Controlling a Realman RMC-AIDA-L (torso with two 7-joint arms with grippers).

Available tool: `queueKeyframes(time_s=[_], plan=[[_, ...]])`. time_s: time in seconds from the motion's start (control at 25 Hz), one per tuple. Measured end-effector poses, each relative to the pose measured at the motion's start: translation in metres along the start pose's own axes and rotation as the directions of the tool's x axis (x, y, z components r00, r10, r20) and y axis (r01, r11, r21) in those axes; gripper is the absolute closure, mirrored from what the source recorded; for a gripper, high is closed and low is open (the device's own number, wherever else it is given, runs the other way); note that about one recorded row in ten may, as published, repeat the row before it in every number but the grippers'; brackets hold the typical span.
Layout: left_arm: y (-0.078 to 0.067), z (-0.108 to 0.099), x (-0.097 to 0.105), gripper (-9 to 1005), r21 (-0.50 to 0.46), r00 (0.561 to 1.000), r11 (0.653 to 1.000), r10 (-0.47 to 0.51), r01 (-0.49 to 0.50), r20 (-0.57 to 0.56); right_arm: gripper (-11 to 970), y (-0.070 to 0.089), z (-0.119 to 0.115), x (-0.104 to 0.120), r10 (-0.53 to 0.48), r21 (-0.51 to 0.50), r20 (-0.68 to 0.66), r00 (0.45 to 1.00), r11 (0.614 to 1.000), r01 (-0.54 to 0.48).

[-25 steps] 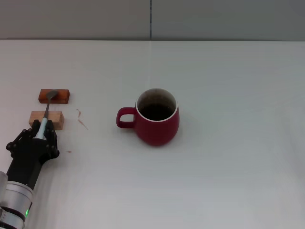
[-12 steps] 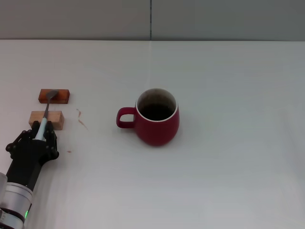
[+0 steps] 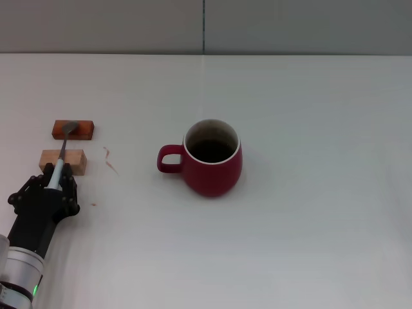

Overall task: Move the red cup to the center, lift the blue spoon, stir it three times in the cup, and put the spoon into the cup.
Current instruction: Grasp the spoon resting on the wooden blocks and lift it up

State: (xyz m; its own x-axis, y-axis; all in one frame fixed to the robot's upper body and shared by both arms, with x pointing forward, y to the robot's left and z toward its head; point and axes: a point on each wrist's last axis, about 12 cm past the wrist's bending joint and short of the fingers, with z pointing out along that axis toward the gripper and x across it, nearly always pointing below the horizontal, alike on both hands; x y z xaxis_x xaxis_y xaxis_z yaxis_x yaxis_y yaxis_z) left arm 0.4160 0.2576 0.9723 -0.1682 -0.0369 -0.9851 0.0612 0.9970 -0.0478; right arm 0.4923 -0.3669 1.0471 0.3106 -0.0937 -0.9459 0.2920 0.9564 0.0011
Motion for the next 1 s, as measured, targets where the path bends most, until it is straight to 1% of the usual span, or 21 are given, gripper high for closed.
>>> queueKeyframes(time_s=[0.24,0.48,1.0], plan=[[-0.0008,-0.0001,0.0,784,0.002,1.0,1.0,0.023,-0.023,0.001,273,-0.0002,-0.0002,0.0001,0.0,0.0,0.0,1.0,1.0,0.0],[-0.0015,0.0005,-0.0004,816,0.004,1.0,1.0,0.024,-0.024,0.002,273,0.0002,-0.0002,0.0001,0.001,0.0,0.0,1.0,1.0,-0.001],[-0.0018,0.0011,0.0002,818,0.005,1.0,1.0,0.026,-0.026,-0.003,272,0.0002,-0.0002,0.0001,0.001,0.0,0.0,1.0,1.0,-0.001]])
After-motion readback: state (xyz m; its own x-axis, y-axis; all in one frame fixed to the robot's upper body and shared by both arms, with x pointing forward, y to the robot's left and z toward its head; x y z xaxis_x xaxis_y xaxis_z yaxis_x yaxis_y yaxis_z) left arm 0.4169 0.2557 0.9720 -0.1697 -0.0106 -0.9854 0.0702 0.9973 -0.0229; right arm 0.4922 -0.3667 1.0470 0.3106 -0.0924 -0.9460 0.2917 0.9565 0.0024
